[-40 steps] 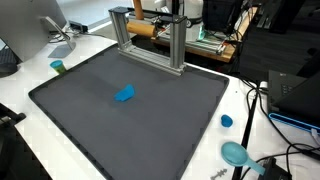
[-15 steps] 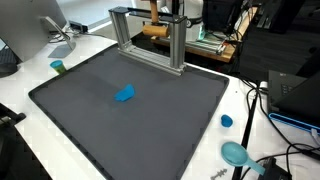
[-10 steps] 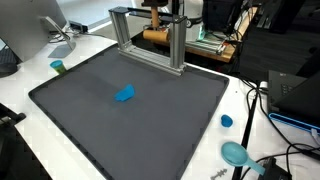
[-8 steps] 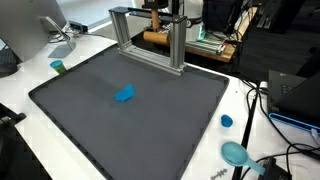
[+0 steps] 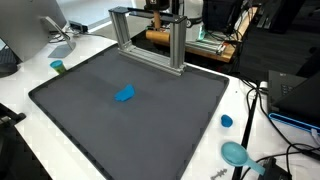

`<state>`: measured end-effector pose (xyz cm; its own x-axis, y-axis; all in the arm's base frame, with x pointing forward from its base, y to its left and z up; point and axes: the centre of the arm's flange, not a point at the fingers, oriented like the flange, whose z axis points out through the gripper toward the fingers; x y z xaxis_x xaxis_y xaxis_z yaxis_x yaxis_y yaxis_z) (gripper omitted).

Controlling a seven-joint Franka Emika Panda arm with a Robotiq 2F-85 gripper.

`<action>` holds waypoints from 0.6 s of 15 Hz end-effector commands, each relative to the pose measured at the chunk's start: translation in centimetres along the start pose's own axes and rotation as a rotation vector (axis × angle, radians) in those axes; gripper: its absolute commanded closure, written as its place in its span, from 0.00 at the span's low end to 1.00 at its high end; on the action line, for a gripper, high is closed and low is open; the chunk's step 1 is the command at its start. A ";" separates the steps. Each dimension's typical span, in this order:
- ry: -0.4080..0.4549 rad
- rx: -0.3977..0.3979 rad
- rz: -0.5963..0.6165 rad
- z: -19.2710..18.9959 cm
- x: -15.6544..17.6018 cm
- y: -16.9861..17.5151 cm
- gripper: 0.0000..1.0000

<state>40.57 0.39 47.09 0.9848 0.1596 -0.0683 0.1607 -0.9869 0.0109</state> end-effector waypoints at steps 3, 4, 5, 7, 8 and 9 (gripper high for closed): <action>-0.107 -0.008 -0.037 0.1 -1.8 -0.5 0.78; -0.110 -0.005 -0.038 0.0 -1.9 -0.5 0.78; -0.121 -0.005 -0.035 0.0 -2.1 -0.5 0.78; -0.118 0.010 -0.026 -0.1 -2.0 -0.5 0.27; -0.119 0.011 -0.020 -0.2 -2.0 -0.5 0.21; -0.117 0.011 -0.012 -0.3 -1.9 -0.5 0.16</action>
<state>39.33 0.24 46.36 0.9697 0.1715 -0.1739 0.1767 -0.9842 0.0147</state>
